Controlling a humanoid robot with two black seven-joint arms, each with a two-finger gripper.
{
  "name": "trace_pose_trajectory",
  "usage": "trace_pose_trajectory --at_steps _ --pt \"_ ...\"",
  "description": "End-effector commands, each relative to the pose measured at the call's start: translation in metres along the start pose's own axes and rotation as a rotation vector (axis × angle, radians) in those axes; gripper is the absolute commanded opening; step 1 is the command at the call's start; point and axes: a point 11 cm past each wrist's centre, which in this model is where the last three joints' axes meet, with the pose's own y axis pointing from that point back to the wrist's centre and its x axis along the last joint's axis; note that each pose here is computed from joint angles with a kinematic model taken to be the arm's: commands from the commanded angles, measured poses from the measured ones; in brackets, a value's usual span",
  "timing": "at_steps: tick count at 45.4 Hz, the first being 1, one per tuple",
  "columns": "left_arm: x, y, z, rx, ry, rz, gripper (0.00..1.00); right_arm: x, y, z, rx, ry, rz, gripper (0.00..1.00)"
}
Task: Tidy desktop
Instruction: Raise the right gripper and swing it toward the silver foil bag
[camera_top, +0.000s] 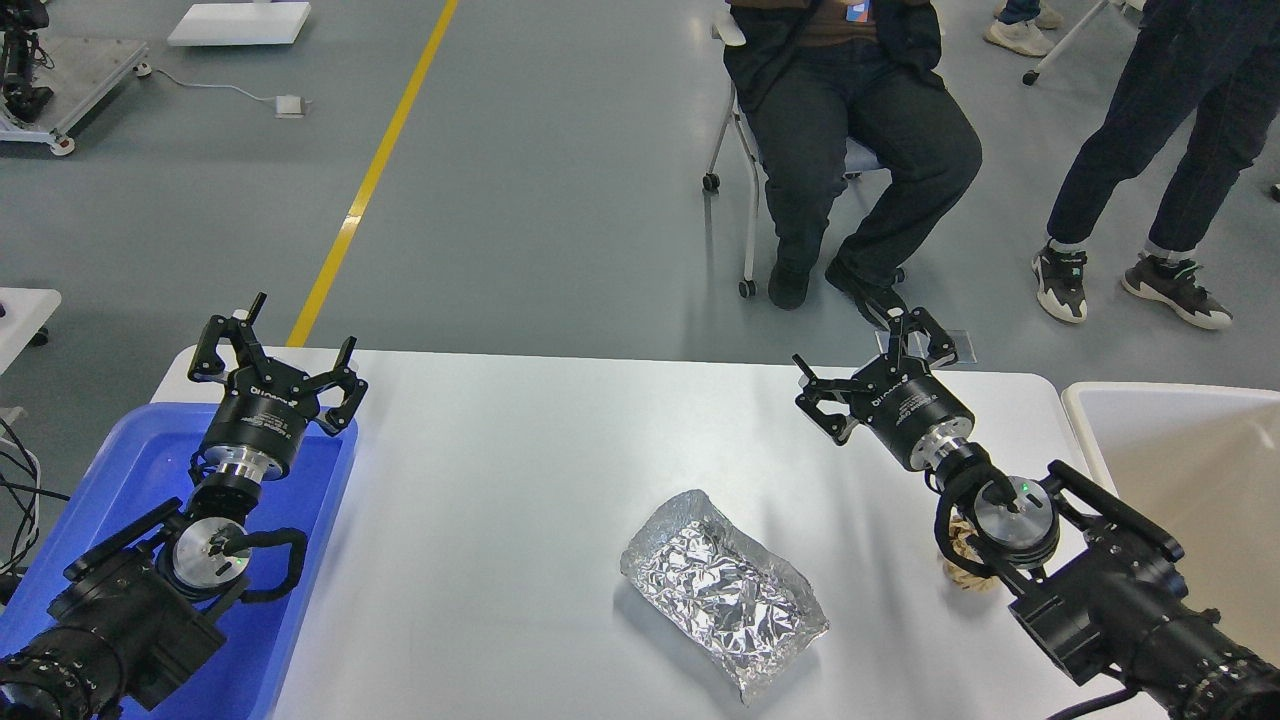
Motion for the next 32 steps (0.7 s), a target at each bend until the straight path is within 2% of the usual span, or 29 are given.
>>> trace_pose_trajectory --at_steps 1,14,23,32 --pt "0.0 0.0 0.0 0.001 0.0 0.0 1.0 0.001 0.0 0.001 -0.002 0.003 0.0 1.0" --pt "0.0 0.0 0.0 0.0 0.0 0.0 1.0 -0.004 0.0 0.005 -0.024 0.036 -0.016 1.0" --pt "0.0 0.0 0.0 0.0 0.0 0.0 1.0 -0.012 -0.003 0.011 -0.074 0.199 -0.048 1.0" --pt "0.0 0.0 0.0 0.0 0.0 0.0 1.0 -0.054 -0.001 -0.009 -0.073 0.289 -0.171 1.0"
